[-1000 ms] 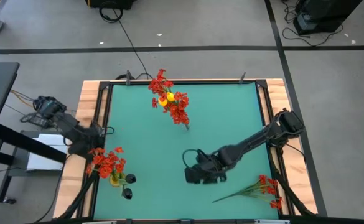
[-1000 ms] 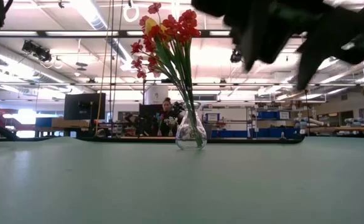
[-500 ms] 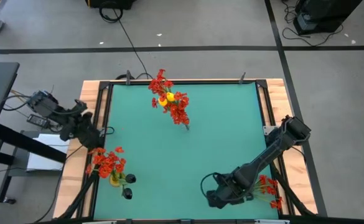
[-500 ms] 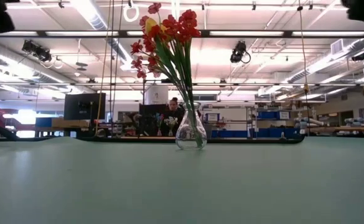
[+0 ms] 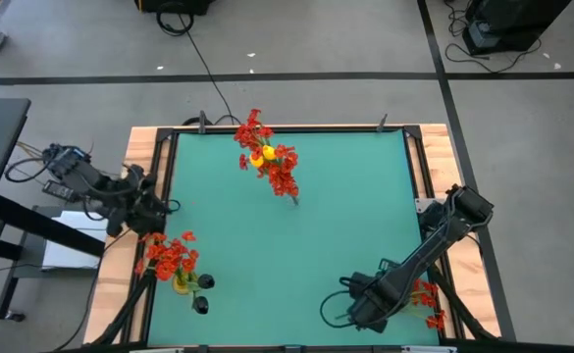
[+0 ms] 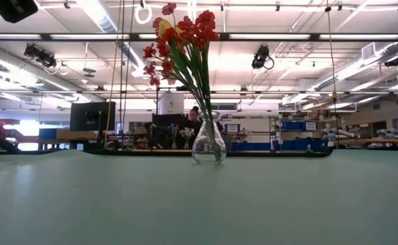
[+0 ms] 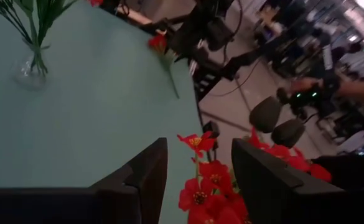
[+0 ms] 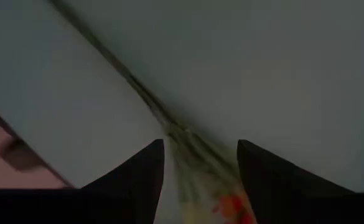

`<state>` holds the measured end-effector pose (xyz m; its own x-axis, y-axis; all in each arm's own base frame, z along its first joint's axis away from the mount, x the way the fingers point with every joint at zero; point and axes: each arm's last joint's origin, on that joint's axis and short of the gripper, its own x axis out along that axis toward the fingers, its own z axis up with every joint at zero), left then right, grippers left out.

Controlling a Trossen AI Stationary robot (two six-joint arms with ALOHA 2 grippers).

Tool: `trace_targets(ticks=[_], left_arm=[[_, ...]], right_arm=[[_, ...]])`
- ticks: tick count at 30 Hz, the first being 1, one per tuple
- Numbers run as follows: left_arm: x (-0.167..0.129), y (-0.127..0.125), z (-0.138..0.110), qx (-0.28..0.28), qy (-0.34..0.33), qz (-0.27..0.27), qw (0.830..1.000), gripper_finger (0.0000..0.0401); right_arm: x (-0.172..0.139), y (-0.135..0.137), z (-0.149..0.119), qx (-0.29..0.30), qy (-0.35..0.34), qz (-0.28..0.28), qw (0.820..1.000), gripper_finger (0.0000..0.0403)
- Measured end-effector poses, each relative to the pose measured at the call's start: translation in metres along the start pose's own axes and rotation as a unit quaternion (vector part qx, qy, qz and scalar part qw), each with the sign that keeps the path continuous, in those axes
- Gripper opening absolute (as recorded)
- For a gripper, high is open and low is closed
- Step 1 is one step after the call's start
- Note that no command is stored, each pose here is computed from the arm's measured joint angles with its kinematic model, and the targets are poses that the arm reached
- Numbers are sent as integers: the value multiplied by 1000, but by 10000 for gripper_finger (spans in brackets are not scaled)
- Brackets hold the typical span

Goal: Sort flowers into vase by color
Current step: Put the red flowers into the yellow vase

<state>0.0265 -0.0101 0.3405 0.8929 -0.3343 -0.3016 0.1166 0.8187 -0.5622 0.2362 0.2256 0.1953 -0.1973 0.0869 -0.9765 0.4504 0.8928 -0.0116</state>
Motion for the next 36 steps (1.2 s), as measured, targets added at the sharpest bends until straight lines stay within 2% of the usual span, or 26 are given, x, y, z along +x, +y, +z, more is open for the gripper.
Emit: trace_targets(ticks=[4, 8, 14, 18, 23, 27, 31, 34, 36], left_arm=[[11, -4, 0, 6, 17, 15, 1000, 183], [18, -7, 1, 23, 23, 26, 999, 183], [34, -13, 4, 31, 24, 51, 998, 183], [45, -18, 6, 32, 17, 62, 997, 183], [52, -21, 11, 31, -14, 83, 996, 183], [56, -23, 14, 27, -43, 96, 994, 183], [58, -26, 17, 25, -60, 93, 994, 183], [58, -28, 20, 44, -75, 89, 992, 183], [60, -30, 22, 73, -83, 90, 990, 183]], right_arm=[[13, -3, -6, -90, 11, -11, 996, 211], [27, -5, -17, -130, 32, -16, 991, 211], [44, -1, -27, -184, 20, 8, 983, 211], [60, -3, -33, -198, 13, 18, 980, 211], [69, -10, -37, -173, 10, 3, 985, 201], [69, -10, -36, -178, 1, -1, 984, 161], [67, -10, -30, -167, 10, 7, 986, 86], [60, -6, -21, -156, 11, 33, 987, 26], [49, -2, -11, -148, -2, 70, 986, 15]])
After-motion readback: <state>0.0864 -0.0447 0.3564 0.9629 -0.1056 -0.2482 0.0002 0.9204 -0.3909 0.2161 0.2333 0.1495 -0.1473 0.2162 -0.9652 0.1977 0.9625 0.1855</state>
